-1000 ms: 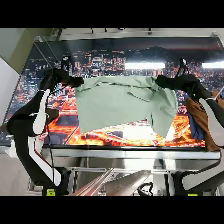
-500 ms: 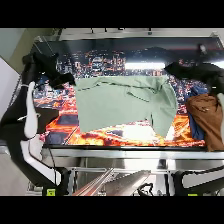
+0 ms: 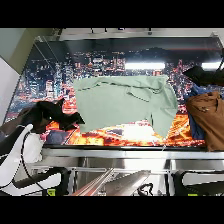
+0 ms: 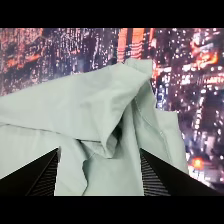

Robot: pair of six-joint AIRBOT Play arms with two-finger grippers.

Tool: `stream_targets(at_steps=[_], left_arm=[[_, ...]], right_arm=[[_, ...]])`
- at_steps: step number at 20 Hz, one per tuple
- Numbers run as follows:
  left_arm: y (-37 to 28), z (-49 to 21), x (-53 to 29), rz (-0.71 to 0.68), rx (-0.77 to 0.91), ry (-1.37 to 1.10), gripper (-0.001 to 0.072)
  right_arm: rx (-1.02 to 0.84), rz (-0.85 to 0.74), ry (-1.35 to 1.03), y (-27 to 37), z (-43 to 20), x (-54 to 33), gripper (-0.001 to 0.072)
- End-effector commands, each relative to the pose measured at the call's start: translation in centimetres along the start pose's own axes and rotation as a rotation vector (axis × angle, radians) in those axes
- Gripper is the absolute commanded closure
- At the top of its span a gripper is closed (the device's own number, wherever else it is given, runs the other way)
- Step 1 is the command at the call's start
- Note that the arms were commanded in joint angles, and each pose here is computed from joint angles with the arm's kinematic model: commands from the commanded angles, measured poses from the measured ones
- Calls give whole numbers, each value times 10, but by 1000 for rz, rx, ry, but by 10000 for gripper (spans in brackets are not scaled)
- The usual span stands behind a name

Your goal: Fold the shirts.

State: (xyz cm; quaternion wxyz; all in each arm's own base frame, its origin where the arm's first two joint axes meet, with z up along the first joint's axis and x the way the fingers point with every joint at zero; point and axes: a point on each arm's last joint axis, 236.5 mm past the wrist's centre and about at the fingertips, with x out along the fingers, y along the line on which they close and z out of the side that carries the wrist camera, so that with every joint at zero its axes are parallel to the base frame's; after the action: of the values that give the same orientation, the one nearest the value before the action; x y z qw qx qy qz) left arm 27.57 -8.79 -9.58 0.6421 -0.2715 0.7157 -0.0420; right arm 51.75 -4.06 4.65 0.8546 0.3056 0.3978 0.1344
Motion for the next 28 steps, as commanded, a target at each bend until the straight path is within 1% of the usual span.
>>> stream_targets(at_steps=[1, 3, 5, 7, 9, 10, 12, 13, 15, 18, 19, 22, 25, 26, 27, 28], left_arm=[[3, -12, 23, -41, -49, -1, 116], [-9, -4, 25, -74, -55, -3, 117], [-26, 12, 27, -78, -5, -42, 123], [-43, 34, 22, -79, 62, -94, 684], [-46, 53, 12, -46, 109, -115, 691], [-32, 61, 6, 14, 116, -114, 692], [13, 73, -15, 164, 74, -124, 692], [30, 78, -25, 193, 54, -130, 692], [54, 87, -41, 165, -38, -157, 691], [38, 98, -50, -5, -21, -187, 691], [33, 99, -51, -29, -13, -195, 691], [33, 100, -50, -24, 4, -198, 691], [33, 100, -50, -24, 9, -198, 691], [33, 100, -50, -23, 11, -198, 691], [33, 100, -50, -23, 11, -198, 691], [32, 100, -50, -24, 11, -197, 691]], right_arm=[[1, 1, 11, -1, -3, -2, 162], [-12, 1, 10, -2, -3, -2, 162], [-21, -1, 7, -2, -2, -2, 162], [-20, -6, 1, -4, 0, -3, 162], [-41, -43, 26, -13, -6, -3, 162], [-25, -83, 51, -22, -12, -4, 162], [4, -149, 133, -39, -33, -6, 162], [17, -165, 181, -45, -48, -6, 162], [65, -159, 263, -53, -83, 0, 162], [121, -148, 368, -60, -132, 13, 162], [138, -134, 412, -58, -147, 17, 162], [186, -47, 593, -33, -199, 24, 162], [202, -27, 693, -22, -237, 30, 163], [204, -26, 715, -21, -246, 32, 199], [206, -25, 730, -20, -252, 36, 267], [214, -22, 729, -20, -254, 41, 273]])
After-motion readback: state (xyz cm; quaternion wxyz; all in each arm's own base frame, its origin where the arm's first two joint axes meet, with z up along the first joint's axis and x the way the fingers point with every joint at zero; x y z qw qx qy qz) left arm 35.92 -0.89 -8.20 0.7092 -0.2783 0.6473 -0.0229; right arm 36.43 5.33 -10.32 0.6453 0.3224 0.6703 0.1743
